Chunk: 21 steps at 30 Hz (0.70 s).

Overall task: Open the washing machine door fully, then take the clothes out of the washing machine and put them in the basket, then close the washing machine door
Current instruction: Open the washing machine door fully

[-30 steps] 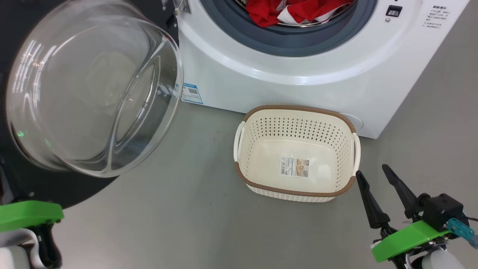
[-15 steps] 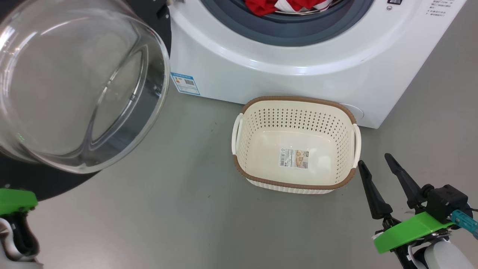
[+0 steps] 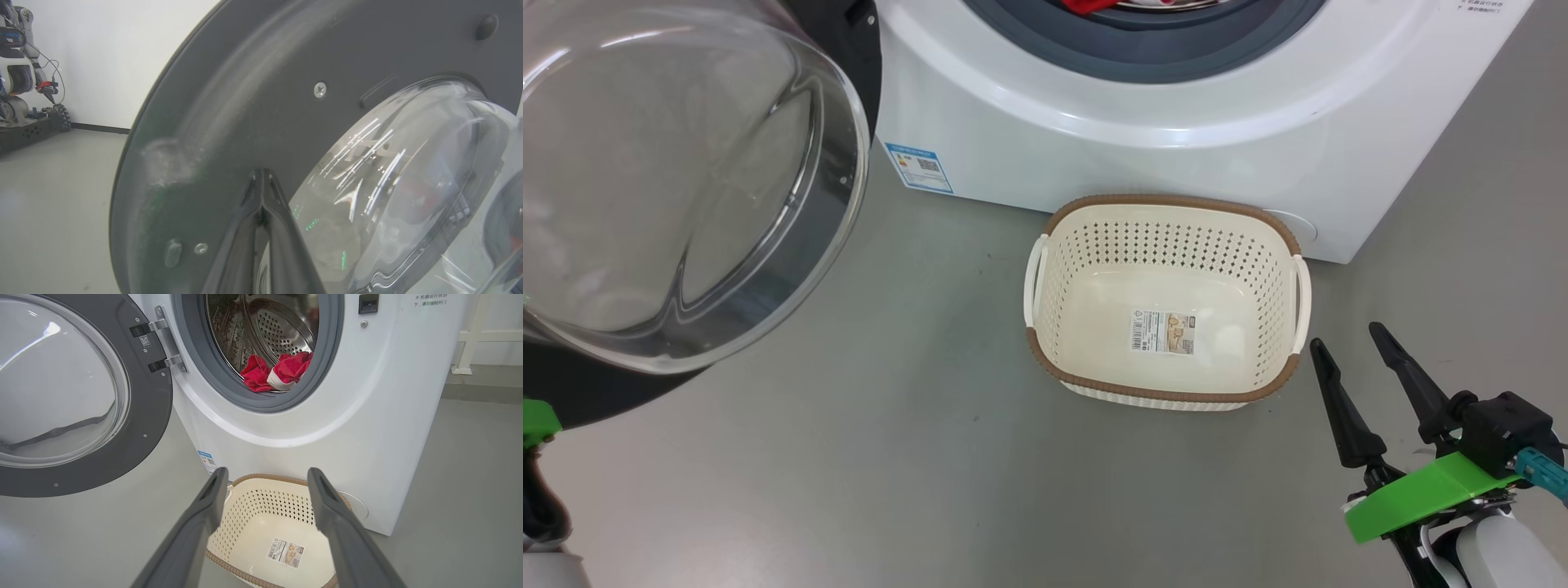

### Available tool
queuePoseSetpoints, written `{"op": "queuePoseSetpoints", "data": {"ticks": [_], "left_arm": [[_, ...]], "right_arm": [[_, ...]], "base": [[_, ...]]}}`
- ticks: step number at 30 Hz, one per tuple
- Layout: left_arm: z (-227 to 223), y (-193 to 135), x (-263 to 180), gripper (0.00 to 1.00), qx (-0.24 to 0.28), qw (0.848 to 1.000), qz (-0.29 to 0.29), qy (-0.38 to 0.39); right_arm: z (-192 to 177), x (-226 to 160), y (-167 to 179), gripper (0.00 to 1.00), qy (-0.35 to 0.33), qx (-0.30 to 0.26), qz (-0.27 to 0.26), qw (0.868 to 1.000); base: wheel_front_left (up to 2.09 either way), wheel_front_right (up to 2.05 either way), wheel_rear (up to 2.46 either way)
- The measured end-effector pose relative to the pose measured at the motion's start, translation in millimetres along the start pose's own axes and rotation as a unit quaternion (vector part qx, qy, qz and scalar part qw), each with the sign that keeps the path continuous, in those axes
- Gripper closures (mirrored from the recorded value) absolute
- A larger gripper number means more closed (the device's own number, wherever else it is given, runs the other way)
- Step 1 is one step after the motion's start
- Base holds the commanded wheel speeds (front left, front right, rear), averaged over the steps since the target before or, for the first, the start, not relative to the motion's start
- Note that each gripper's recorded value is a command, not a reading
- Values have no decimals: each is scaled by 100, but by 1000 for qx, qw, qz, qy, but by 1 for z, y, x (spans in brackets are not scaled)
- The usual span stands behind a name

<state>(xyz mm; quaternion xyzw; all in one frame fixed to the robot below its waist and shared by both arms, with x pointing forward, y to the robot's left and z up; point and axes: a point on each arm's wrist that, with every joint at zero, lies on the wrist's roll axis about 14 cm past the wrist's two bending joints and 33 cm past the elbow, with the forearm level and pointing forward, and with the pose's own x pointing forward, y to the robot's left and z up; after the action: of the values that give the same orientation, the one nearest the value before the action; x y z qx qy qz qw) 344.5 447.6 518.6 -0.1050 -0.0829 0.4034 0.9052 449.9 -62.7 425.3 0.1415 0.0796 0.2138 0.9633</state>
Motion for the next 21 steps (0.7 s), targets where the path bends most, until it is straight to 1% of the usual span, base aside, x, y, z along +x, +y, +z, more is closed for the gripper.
{"op": "queuePoseSetpoints", "data": {"ticks": [5,12,17,18,19,20,21], "left_arm": [[1,0,-1,100,-1,1000,-1,0],[8,-6,-4,100,-5,1000,-20,-6],[5,-6,-16,100,-6,999,-31,-1],[4,-7,-19,87,-6,999,-36,0],[4,-9,-21,78,-6,999,-41,1],[4,-11,-24,70,-5,999,-47,0],[5,-14,-26,67,-5,999,-52,-1]], "right_arm": [[3,-1,1,0,-3,-2,0,1000],[12,-6,5,0,-13,-6,1,1000],[20,-9,10,0,-23,-6,2,1000],[22,-10,11,0,-25,-6,2,1000],[23,-10,12,0,-28,-6,2,1000],[25,-11,12,0,-30,-6,2,1000],[27,-12,13,0,-32,-7,1,999]], "base": [[0,0,0],[0,0,0],[0,0,0],[0,0,0],[0,0,0],[0,0,0],[0,0,0]]}}
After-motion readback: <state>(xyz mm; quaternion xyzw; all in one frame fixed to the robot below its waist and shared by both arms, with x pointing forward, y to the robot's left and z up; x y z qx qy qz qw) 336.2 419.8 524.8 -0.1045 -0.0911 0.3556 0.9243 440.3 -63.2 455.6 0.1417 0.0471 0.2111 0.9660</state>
